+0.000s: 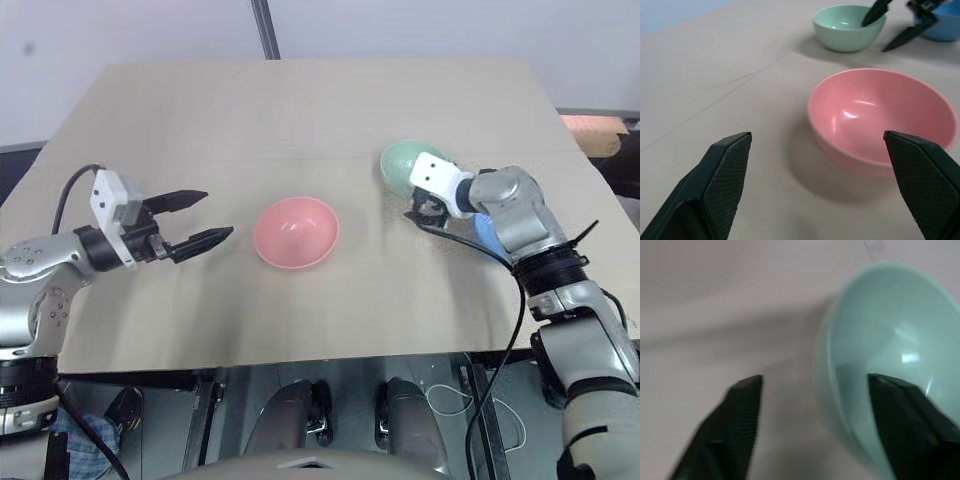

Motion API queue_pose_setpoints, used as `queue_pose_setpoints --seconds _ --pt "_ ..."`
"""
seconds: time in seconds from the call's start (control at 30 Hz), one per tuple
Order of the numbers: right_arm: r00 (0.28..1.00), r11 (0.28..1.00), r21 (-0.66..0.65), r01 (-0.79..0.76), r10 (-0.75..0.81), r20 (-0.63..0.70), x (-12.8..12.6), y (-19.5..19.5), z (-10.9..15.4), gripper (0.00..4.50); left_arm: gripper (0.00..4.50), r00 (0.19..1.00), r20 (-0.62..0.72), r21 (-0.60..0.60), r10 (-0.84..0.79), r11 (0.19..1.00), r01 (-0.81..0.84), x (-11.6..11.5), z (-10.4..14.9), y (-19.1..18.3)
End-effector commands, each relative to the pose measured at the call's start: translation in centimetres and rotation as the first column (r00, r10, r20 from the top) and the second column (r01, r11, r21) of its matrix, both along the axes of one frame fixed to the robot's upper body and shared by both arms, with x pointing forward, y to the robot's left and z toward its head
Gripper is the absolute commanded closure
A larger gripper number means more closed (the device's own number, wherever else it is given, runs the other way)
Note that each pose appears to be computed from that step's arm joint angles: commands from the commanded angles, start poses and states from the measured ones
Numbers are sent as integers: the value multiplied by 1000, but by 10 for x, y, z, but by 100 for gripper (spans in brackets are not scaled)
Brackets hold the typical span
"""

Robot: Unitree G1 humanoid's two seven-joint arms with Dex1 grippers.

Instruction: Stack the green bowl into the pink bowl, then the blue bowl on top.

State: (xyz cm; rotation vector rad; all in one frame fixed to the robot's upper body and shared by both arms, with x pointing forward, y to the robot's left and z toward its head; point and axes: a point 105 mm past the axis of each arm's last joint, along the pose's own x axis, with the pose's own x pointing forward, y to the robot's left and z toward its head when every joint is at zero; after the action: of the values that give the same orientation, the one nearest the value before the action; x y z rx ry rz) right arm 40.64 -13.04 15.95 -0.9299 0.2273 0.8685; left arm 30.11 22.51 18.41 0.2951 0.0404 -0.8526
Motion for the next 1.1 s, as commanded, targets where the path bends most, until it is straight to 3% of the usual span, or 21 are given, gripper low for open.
queue_pose_setpoints --seconds 0.03,0.2,0.5,0.73,0.87,1.0,1.1 --pt "994 997 -41 -59 62 92 2 13 25 254 0 998 37 -11 -48 999 48 -5 14 -5" --pt "985 991 -75 -110 118 122 -1 26 32 442 0 998 21 -8 -64 998 65 -7 12 -5" --pt "964 975 -74 -208 218 153 -24 53 61 442 0 997 16 -5 -73 997 73 -6 11 -7" --pt "950 932 185 -312 310 43 -73 101 91 442 0 996 3 -4 -89 996 89 -4 7 -9" --pt "958 881 444 -161 248 -146 -85 125 97 442 0 994 -7 0 -105 995 105 -3 5 -11" --pt "934 858 500 -115 265 -239 -100 147 93 442 0 994 -15 3 -111 994 111 0 4 -11" --pt "923 880 457 -127 274 -272 -112 159 80 442 0 992 -22 8 -125 992 125 2 2 -13"
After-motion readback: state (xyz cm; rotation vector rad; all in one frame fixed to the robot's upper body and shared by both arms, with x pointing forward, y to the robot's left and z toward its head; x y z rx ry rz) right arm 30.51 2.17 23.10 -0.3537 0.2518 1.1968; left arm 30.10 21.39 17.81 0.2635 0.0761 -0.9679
